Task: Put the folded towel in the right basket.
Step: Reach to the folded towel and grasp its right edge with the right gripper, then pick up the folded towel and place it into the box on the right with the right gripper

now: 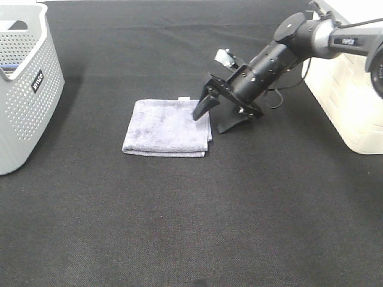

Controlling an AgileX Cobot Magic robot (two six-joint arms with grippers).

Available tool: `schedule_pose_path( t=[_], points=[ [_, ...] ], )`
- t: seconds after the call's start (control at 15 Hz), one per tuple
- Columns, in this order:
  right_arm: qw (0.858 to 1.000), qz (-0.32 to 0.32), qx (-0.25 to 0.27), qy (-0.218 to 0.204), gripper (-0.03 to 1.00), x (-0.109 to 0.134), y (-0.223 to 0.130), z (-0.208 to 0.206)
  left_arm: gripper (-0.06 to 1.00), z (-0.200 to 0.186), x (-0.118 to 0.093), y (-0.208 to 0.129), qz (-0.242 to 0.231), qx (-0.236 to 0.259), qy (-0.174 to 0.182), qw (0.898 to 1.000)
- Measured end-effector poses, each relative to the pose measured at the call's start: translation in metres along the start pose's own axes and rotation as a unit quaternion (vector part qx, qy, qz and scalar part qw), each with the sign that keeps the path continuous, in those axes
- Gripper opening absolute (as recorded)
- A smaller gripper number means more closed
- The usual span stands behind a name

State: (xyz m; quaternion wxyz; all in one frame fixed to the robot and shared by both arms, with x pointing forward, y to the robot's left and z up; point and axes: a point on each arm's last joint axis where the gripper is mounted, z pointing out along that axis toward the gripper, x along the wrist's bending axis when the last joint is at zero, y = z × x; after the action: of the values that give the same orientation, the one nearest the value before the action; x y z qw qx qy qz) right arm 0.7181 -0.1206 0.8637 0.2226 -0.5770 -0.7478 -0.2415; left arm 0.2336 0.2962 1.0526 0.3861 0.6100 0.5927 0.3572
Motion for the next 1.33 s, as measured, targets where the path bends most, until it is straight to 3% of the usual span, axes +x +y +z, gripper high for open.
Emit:
schedule_pose_path(
  t=[0.13,0.2,0.27,0.4,0.67,0.87,1.07,1.33],
  points=[
    [1.0,-0.011,-0.003,0.006,0.71,0.012,0.0,0.013,0.97,0.0,0.0,0.0,0.0,0.0,0.0,1.0],
    [1.0,-0.019,-0.006,0.002,0.63,0.018,0.0,0.02,0.97,0.0,0.0,0.0,0.0,0.0,0.0,1.0],
    [1.0,-0.021,-0.009,-0.003,0.42,0.02,0.0,0.028,0.97,0.0,0.0,0.0,0.0,0.0,0.0,1.0],
    [1.0,-0.023,-0.007,-0.013,0.09,0.018,-0.001,0.032,0.97,0.0,0.0,0.0,0.0,0.0,0.0,1.0],
    [0.998,-0.047,-0.018,-0.025,0.07,0.03,0.001,0.015,0.97,0.0,0.0,0.0,0.0,0.0,0.0,1.0],
    [0.989,-0.114,-0.073,-0.061,0.07,0.074,0.007,-0.052,0.97,0.0,0.0,0.0,0.0,0.0,0.0,1.0],
    [0.968,-0.177,-0.129,-0.122,0.07,0.114,-0.001,-0.122,0.97,0.0,0.0,0.0,0.0,0.0,0.0,1.0],
    [0.925,-0.215,-0.212,-0.232,0.07,0.154,-0.026,-0.217,0.97,0.0,0.0,0.0,0.0,0.0,0.0,1.0]
  ],
)
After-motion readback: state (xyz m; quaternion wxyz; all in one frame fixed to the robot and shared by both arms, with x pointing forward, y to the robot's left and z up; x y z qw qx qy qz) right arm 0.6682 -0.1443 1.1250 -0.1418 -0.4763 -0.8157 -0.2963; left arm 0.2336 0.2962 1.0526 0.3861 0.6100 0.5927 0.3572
